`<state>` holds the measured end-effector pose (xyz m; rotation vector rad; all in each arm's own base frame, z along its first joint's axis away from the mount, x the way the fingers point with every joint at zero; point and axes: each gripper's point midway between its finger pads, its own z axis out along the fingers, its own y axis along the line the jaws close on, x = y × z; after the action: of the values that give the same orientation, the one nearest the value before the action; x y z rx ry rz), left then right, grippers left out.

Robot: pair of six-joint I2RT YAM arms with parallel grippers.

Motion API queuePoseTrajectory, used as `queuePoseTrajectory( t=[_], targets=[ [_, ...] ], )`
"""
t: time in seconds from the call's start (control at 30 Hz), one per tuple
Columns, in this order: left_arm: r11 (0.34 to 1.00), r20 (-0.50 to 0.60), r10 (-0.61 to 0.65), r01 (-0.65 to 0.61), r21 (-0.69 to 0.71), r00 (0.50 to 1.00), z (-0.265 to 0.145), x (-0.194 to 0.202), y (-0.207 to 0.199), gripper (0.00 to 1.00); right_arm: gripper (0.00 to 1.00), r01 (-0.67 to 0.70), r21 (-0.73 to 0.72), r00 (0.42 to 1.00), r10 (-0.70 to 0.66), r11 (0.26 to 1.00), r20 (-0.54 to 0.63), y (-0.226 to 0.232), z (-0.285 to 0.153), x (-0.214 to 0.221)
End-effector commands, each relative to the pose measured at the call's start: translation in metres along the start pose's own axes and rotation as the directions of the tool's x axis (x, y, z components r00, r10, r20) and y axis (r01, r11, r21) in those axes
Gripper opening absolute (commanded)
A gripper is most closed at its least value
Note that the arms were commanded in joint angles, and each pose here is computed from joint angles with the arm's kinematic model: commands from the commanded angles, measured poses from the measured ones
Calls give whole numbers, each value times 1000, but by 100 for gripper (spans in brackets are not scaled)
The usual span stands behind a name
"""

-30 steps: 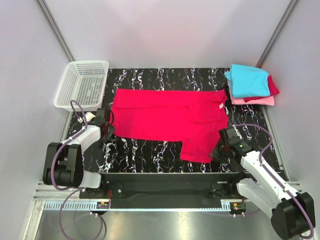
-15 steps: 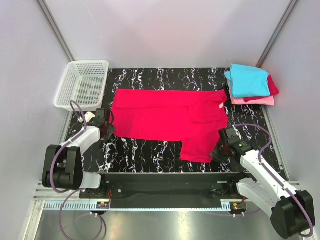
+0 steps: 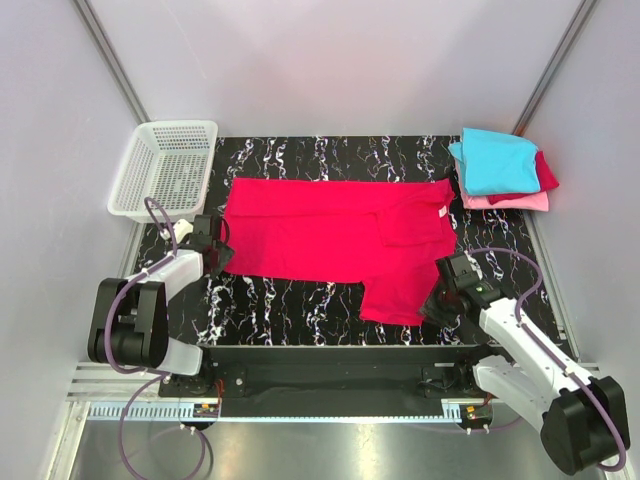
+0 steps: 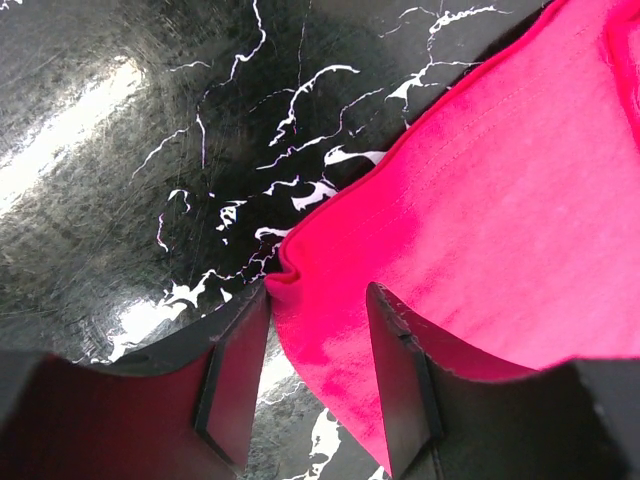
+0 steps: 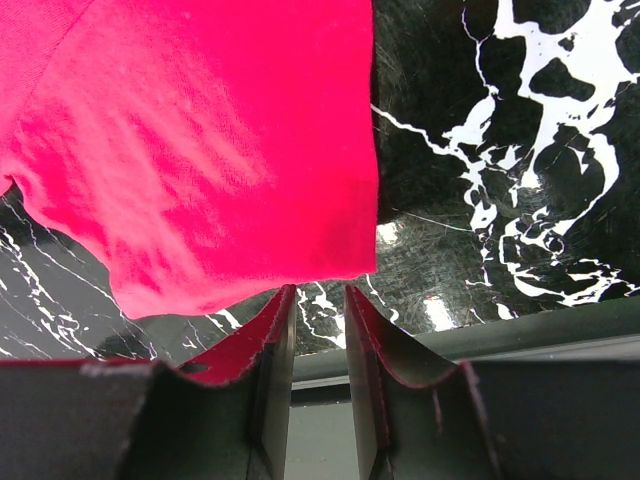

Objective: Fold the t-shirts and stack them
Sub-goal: Fold the tshirt

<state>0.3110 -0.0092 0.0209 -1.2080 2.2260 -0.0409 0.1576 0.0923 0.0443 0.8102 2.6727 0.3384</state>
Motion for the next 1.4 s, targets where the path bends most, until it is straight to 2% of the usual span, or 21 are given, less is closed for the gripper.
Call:
queuePoseTrajectory(
  t=[0.0, 0.1, 0.23, 0.33, 0.43, 0.73, 1.0, 1.13, 1.27, 1.37],
  targets=[
    [1000, 9, 13, -13, 9, 1000, 4, -1, -1, 49, 33, 5, -7, 1000, -5, 1000, 22, 6, -3, -6],
    [1000, 8, 12, -12, 0, 1000, 4, -1, 2, 46, 33, 5, -6, 1000, -5, 1000, 20, 6, -3, -6],
    [1000, 4, 9, -9, -4, 1000, 2, -1, 3, 37, 33, 3, -4, 1000, -3, 1000, 18, 6, -3, -6],
    [1000, 9, 8, -8, -8, 1000, -1, -1, 5, 25, 33, 5, -2, 1000, -5, 1000, 18, 6, -3, -6],
    [1000, 15, 15, -15, -15, 1000, -1, -2, 7, 1, 33, 0, -4, 1000, 0, 1000, 18, 6, -2, -6],
    [1000, 12, 22, -22, -11, 1000, -3, -3, 6, 0, 33, -31, -1, 999, 31, 1000, 39, 4, -3, -8],
    [1000, 18, 15, -15, 8, 1000, -10, -4, 6, 0, 30, -34, 114, 999, 30, 993, 41, -5, 4, -16],
    [1000, 11, 21, -21, 7, 1000, -7, -1, 7, 0, 32, -35, 102, 999, 31, 994, 45, -1, 2, -18],
    [1000, 5, 23, -23, 9, 1000, -5, 0, 5, 0, 32, -22, 105, 1000, 22, 994, 8, -1, 3, -11],
    [1000, 2, 26, -26, 12, 1000, -4, -1, 3, 0, 28, -13, 100, 1000, 15, 995, -17, 0, 4, -7]
  ],
)
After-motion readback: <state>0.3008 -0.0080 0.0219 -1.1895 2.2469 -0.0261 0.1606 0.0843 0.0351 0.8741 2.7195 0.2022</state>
